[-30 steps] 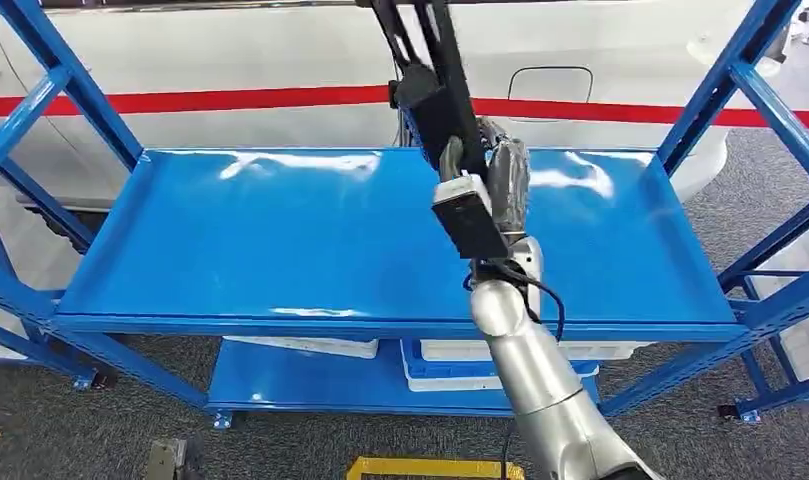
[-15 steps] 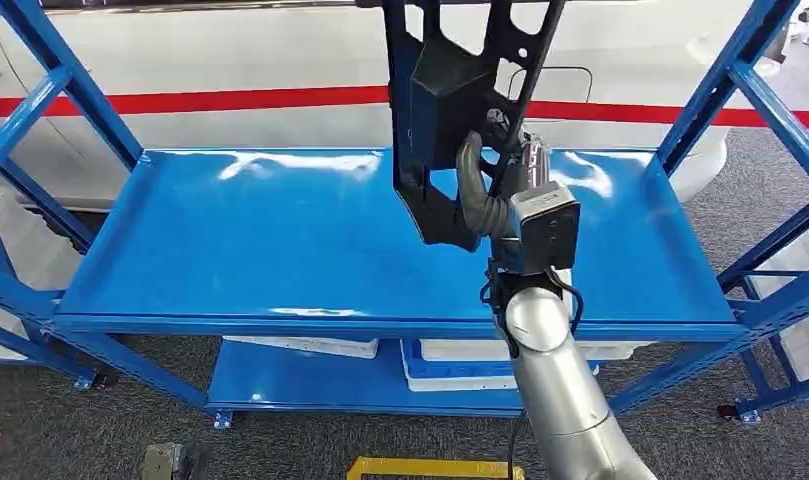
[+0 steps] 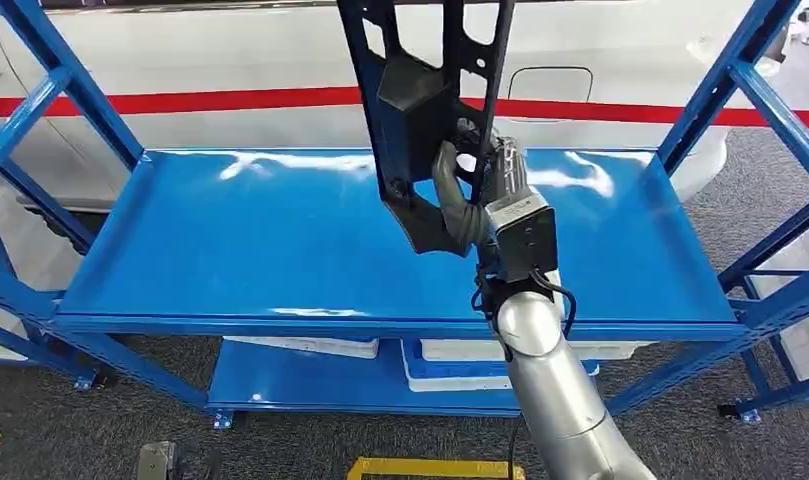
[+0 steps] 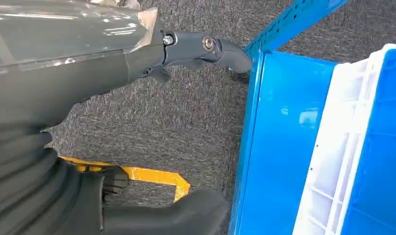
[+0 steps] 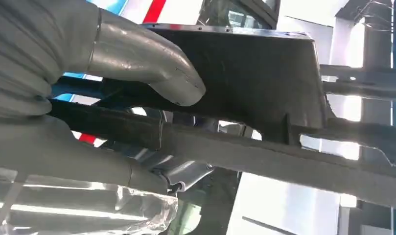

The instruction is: Take the parts from the cabinet and place them on the table.

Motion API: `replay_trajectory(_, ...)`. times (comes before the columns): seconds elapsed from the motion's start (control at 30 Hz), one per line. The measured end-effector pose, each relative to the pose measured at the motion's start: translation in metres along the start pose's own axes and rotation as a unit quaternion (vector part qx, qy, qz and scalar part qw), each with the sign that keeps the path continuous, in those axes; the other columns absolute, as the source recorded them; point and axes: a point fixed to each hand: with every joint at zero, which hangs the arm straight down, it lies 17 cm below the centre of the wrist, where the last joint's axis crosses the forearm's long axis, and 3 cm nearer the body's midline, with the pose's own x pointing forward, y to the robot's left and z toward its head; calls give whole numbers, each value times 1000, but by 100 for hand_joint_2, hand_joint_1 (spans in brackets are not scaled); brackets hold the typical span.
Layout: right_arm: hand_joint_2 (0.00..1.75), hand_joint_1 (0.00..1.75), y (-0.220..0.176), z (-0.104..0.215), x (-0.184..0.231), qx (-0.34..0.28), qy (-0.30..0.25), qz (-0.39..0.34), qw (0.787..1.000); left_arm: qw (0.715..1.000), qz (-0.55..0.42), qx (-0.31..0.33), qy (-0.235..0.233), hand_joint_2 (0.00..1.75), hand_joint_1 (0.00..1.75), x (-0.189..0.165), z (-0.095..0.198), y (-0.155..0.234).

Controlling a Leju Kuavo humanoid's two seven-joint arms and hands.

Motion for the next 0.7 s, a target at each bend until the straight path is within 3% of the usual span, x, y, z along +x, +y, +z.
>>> replay_trajectory(0.7,175,175,15,2,-6,32,9,-20,999,997,50,-52,-6,175,0,11,0,-22)
